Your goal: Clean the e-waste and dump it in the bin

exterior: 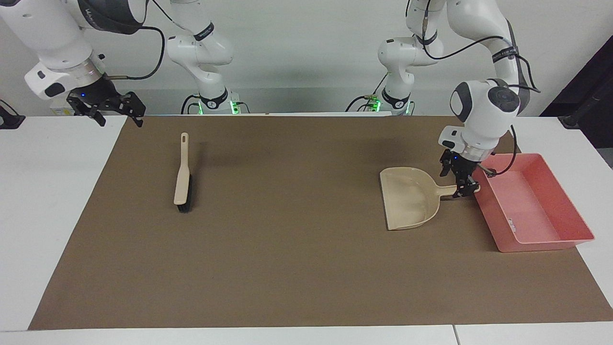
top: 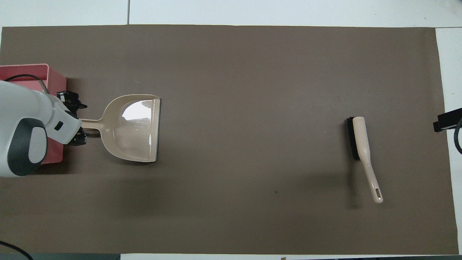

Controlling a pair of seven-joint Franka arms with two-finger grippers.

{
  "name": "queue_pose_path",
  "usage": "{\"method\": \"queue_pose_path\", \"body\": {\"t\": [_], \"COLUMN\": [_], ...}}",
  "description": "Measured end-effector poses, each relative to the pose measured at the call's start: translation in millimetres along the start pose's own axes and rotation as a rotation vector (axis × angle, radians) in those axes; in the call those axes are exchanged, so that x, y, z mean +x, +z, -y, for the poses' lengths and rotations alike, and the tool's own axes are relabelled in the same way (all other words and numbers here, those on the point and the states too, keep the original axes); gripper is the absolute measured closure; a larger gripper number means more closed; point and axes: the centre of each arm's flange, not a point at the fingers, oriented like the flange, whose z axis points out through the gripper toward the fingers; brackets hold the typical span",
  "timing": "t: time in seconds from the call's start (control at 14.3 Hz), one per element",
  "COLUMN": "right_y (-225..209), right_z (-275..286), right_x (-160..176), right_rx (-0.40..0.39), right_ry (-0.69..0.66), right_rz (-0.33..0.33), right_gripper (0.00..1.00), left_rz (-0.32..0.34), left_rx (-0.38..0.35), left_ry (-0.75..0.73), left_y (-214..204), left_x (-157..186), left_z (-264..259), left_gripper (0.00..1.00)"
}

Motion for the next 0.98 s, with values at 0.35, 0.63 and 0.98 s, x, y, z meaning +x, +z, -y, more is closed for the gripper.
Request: {"method": "queue_pose_path", "body": {"t": [0.35,0.63,0.98], "right_y": [-6.5,-6.2,-5.2], "right_z": [7.1,8.1,8.1], "right_x": [5.7,6.6,7.0], "right_rx": [-0.038,-0.028,-0.018], "right_ry": [-0.019,-0.019,-0.018], "right_rz": [-0.038,-0.038,-0.037], "right_gripper": [0.01,0.01,0.01], "left_rz": [0.048,0.05,0.013], "left_rx": [-0.079,-0.052,-0.024], "left_ry": [-0.593,-1.04,-1.209], "left_y": [-47.3,-59.2,-134.9], "left_x": [-16.9,-17.9,-25.6], "left_z": [-32.7,-26.9,-7.9], "left_gripper": [0.01,0.01,0.01]}}
